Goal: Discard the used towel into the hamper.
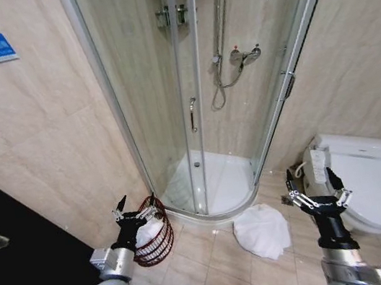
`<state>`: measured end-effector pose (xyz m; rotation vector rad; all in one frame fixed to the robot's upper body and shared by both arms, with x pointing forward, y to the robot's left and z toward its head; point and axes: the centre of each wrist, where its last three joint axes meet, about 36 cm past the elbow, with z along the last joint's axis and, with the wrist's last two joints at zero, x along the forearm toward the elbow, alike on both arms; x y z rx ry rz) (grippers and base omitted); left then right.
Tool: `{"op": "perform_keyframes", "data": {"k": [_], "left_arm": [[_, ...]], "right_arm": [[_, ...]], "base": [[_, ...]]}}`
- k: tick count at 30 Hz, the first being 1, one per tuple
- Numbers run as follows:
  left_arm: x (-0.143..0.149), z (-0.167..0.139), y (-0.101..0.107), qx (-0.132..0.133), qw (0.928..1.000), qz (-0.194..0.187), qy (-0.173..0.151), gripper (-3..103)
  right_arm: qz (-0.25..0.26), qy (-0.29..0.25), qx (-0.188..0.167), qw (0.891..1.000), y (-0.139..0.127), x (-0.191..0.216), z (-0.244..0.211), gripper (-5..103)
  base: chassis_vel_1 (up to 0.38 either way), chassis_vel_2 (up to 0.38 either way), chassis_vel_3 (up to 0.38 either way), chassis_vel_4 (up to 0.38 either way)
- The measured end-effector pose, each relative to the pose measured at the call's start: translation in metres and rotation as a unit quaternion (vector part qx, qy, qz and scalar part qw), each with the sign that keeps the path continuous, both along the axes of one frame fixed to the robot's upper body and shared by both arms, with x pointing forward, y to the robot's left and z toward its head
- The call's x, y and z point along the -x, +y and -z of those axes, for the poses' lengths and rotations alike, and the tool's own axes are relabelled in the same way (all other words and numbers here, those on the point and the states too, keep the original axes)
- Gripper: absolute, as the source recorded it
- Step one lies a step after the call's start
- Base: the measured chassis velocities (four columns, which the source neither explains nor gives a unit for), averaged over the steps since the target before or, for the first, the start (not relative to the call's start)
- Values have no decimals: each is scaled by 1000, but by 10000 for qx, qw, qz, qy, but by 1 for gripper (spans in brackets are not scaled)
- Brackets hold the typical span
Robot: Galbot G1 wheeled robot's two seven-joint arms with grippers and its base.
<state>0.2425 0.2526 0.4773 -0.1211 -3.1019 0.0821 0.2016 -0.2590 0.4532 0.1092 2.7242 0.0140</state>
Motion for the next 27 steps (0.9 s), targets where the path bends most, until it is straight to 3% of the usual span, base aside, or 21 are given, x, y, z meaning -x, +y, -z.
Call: {"op": "perform_keyframes", "data": {"k": [18,27], "left_arm": [[0,0,0,2,10000,1,0,100],[0,0,0,1,10000,1,0,100]], "right_arm": [[-4,-123,33,9999,-2,-2,3,100],[6,-222,55,9997,-3,-3,4,100]], "base": [[-264,-265,265,265],[-56,-99,124,51]]}}
